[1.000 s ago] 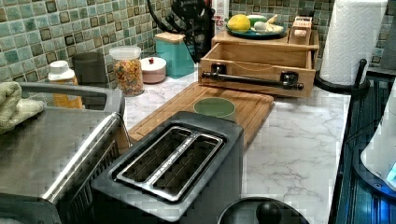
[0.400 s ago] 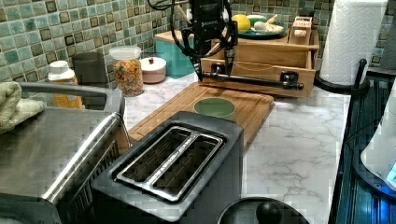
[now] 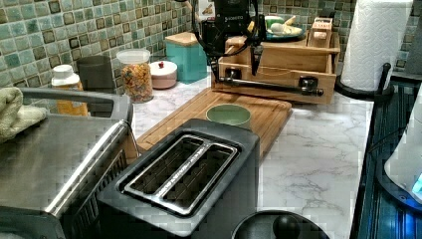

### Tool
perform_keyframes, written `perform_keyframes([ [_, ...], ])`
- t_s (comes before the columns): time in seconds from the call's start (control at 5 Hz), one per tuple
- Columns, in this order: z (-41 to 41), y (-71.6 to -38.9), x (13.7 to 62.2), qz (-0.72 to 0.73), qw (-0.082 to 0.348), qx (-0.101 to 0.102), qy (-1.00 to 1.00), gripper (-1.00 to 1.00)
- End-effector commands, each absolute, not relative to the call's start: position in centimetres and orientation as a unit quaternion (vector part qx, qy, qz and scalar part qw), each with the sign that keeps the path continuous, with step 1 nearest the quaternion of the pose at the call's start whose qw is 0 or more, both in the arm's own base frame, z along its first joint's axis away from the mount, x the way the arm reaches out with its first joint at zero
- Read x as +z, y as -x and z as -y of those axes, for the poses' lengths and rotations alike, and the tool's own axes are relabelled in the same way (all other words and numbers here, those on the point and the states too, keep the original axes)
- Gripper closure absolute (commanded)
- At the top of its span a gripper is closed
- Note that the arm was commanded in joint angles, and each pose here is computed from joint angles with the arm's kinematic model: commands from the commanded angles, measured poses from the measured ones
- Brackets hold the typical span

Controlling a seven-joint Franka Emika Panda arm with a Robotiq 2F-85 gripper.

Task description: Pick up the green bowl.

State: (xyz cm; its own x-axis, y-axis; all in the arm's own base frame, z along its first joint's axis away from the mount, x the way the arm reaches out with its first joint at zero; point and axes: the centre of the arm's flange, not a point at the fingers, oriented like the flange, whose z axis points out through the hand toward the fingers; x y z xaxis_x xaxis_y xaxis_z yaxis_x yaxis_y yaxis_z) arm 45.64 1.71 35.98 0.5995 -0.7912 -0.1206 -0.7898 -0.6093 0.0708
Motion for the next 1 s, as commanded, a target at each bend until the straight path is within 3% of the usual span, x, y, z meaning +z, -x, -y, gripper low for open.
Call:
perform_keyframes([
  [0.2, 1.3, -46.6, 32.5, 0.406, -0.030, -0.087, -0.909, -1.00],
  [0.8, 2.3, -43.8, 30.4, 0.399, -0.015, -0.059, -0.915, -1.00],
  [1.0, 0.8, -43.2, 28.6, 0.409, -0.024, -0.026, -0.912, -1.00],
])
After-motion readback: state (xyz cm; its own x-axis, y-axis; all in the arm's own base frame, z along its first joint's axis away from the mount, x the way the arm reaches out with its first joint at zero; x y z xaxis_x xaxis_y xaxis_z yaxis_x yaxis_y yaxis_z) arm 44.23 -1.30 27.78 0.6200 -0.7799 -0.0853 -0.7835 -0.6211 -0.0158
